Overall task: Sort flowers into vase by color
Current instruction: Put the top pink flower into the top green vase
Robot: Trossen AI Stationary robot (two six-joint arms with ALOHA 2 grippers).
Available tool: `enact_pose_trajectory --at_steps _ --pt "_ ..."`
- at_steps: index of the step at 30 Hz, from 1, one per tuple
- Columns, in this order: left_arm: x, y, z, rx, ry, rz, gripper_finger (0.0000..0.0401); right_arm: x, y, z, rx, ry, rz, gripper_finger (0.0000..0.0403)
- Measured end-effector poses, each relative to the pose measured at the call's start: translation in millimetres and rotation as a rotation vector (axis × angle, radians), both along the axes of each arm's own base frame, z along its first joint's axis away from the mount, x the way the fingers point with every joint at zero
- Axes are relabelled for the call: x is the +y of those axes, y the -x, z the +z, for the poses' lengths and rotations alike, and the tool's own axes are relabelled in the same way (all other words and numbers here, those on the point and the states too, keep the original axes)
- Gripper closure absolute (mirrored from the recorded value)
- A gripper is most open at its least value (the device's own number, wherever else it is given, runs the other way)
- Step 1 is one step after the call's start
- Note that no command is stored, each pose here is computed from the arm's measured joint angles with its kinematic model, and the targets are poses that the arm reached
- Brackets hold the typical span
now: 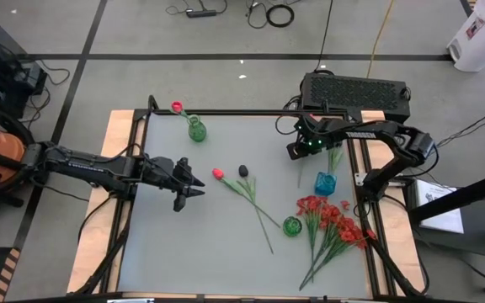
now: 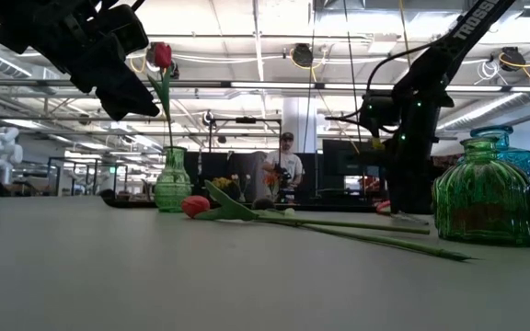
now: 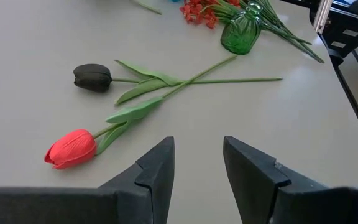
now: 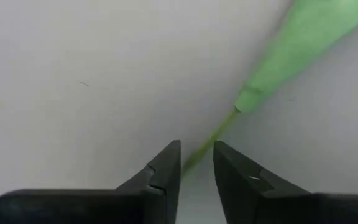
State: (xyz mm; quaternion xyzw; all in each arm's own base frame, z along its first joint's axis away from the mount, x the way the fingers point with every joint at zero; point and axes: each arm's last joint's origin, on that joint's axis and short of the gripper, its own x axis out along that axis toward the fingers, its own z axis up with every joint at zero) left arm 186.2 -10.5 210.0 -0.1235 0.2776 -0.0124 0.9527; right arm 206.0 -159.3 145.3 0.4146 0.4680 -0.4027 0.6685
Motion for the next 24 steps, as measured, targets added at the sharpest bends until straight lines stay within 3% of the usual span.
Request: enact_pose_trajectory --at_steps 8,24 --pt "-0.1 0.0 0.0 0.0 0.0 0.0 0.0257 -0.2 -0.3 0.5 -0.003 0.005 0.0 0.0396" --pt "0.0 0.0 0.0 0.0 0.002 0.001 0.0257 -0.9 -1.1 -3.4 0.013 -0.001 0.012 0.0376"
